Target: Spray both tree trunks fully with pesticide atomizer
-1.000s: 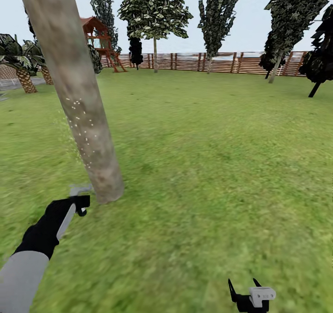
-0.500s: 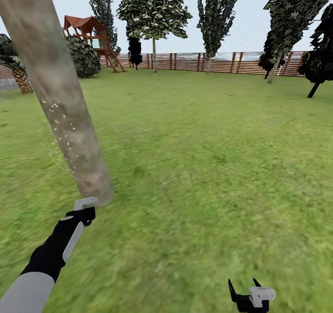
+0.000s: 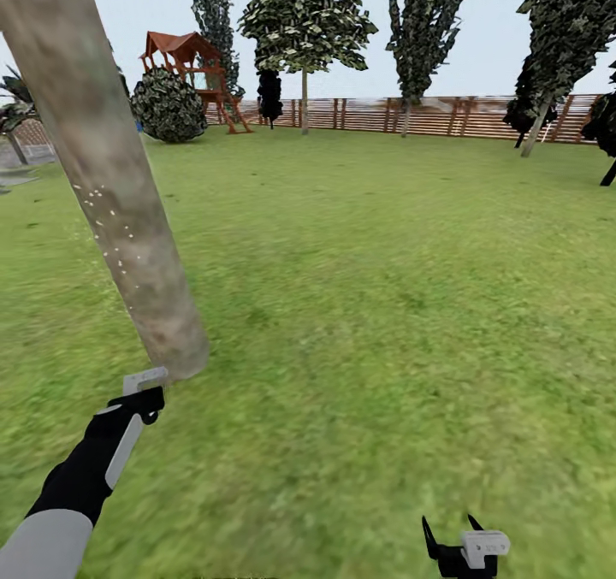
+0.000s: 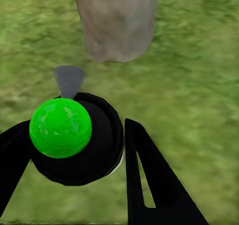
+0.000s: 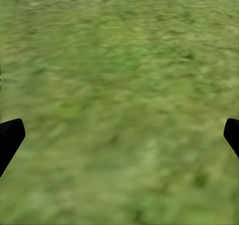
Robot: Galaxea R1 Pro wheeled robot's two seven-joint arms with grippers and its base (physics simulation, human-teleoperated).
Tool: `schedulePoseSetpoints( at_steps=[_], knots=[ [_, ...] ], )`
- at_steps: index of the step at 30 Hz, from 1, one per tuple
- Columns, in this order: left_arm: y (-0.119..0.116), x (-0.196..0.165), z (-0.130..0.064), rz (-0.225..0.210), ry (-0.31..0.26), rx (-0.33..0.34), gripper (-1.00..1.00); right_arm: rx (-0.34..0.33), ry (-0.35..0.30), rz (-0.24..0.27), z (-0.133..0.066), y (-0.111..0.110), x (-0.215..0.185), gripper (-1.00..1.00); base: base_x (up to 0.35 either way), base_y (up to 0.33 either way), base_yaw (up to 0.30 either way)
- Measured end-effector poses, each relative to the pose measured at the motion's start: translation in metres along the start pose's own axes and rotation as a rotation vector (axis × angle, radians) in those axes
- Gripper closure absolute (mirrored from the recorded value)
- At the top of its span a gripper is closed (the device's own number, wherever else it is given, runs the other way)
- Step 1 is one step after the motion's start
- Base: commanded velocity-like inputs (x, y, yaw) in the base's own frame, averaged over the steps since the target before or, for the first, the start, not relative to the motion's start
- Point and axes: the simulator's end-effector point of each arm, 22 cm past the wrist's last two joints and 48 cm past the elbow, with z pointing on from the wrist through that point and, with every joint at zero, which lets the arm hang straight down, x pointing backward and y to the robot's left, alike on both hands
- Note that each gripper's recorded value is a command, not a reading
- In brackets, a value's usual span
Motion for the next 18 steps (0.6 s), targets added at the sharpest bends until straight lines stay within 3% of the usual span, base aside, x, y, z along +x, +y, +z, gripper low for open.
schedulePoseSetpoints(
  at_steps=[5,9,11,15,18],
  knots=[
    [0.006,-0.001,0.0,-0.03,-0.006,0.003,1.0,-0.001,0.001,0.0,0.0,0.0,0.0,-1.0,0.0,-0.242,0.195],
    [0.005,-0.02,-0.001,-0.045,-0.097,0.007,1.0,-0.001,0.0,0.0,0.0,0.0,0.0,-1.0,0.005,-0.044,0.023],
    [0.005,-0.023,-0.001,-0.043,-0.111,0.008,1.0,0.0,0.0,0.0,0.0,0.0,0.0,-1.0,0.135,-0.004,0.002],
    [-0.014,-0.011,0.001,0.013,-0.087,0.034,1.0,-0.001,0.001,0.0,0.0,0.0,0.0,-1.0,0.279,-0.001,0.0],
    [-0.017,-0.009,-0.001,0.059,-0.066,0.037,1.0,-0.002,0.001,0.0,0.0,0.001,0.0,-1.0,0.062,0.0,0.0]
  ],
)
